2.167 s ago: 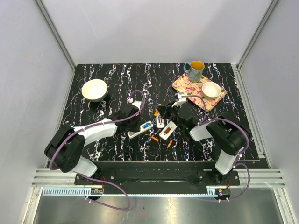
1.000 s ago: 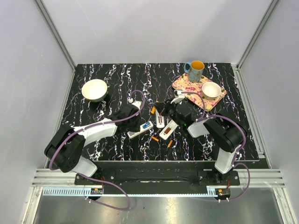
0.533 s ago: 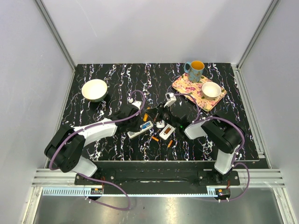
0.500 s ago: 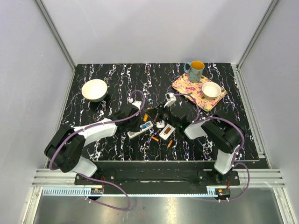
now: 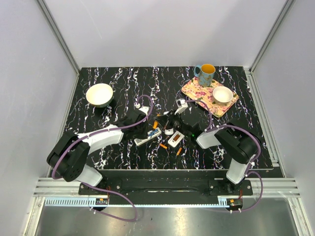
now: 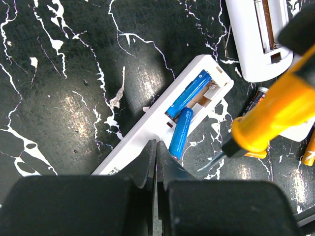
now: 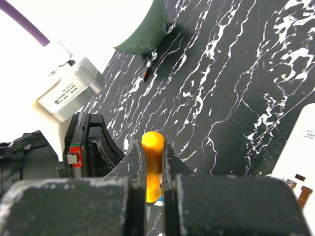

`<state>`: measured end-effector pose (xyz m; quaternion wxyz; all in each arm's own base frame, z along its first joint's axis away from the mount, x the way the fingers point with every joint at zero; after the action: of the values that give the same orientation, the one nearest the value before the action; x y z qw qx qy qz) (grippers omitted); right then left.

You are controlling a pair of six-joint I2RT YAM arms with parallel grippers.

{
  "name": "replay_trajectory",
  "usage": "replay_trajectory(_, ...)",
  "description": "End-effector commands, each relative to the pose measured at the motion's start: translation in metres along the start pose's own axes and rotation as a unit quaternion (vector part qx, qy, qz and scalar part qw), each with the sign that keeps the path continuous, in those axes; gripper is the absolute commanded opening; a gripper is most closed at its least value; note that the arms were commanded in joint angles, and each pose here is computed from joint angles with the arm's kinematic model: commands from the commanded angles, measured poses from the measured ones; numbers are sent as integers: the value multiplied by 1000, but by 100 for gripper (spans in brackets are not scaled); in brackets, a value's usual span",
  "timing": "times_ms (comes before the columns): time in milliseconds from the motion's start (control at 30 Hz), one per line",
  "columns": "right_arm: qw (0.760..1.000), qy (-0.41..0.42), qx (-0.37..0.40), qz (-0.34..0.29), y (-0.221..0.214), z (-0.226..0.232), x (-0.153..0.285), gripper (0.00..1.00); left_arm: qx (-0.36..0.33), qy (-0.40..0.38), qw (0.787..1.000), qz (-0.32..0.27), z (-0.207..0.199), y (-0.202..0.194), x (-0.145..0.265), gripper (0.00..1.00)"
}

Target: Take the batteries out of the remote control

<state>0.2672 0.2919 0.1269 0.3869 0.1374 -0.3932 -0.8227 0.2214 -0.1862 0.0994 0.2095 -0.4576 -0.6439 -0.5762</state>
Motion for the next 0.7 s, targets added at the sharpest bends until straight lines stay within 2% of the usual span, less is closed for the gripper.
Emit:
replay_trajectory(0,995,20,33,-87,32,19,6,0,-10,43,996,82,20,-34,-1,0)
replay_trajectory(333,988,-44,86,-118,36,-1,-5,0,-10,41,996,81,19,-34,-1,0)
replay_trajectory(667,989,-72,99,-82,23,-15,-10,0,-11,40,996,85,19,-34,-2,0)
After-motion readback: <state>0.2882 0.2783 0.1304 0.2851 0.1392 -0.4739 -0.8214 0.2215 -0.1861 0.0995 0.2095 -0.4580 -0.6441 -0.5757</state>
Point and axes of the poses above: each gripper's point midway between its finger pads, its own x axis back along the fingers, its own z axis along the line the jaws close on, y = z × x, the point moved 8 cm from there along x, back along the fingers, and after that the axes turned 2 degrees about x, right-handed, at the moved point
